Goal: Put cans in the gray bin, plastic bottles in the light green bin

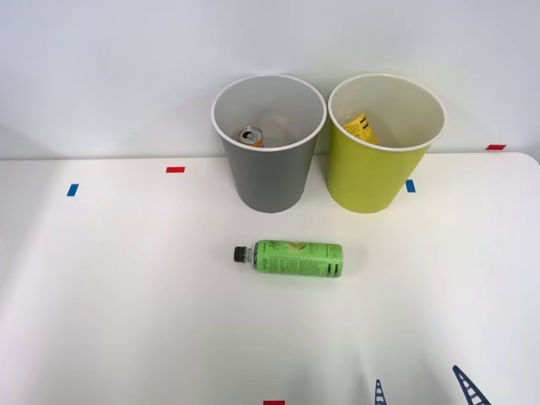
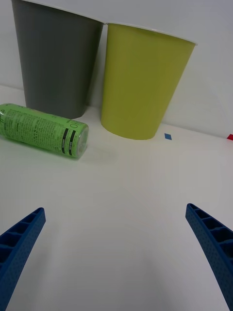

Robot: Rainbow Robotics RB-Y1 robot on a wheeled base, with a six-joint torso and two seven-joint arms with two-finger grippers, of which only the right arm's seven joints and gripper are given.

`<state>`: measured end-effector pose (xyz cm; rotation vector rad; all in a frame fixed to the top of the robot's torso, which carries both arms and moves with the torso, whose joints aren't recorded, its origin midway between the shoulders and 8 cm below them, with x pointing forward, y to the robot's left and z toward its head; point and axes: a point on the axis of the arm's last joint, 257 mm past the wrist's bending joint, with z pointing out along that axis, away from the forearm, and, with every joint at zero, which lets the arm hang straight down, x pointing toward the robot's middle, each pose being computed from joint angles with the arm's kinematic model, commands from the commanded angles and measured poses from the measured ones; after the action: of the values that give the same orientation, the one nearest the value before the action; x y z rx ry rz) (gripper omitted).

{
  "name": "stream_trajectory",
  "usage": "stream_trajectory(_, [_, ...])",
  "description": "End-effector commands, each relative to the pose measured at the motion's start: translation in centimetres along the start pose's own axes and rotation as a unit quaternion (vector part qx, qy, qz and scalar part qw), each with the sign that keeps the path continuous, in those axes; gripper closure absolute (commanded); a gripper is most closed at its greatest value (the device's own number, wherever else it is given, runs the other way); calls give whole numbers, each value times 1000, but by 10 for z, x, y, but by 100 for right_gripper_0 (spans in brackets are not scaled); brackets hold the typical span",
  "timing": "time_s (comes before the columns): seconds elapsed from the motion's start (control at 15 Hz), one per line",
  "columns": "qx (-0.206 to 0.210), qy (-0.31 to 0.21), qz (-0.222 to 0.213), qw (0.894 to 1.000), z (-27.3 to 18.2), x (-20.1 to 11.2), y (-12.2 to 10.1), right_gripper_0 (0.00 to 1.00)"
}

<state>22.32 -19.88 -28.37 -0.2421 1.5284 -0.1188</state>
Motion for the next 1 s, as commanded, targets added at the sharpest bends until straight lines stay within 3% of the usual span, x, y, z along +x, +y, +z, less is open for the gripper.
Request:
stream_trajectory(0.07, [0, 0, 0, 1000, 0, 0, 0, 0])
stream_trajectory(1.0, [0, 0, 0, 1000, 0, 0, 0, 0])
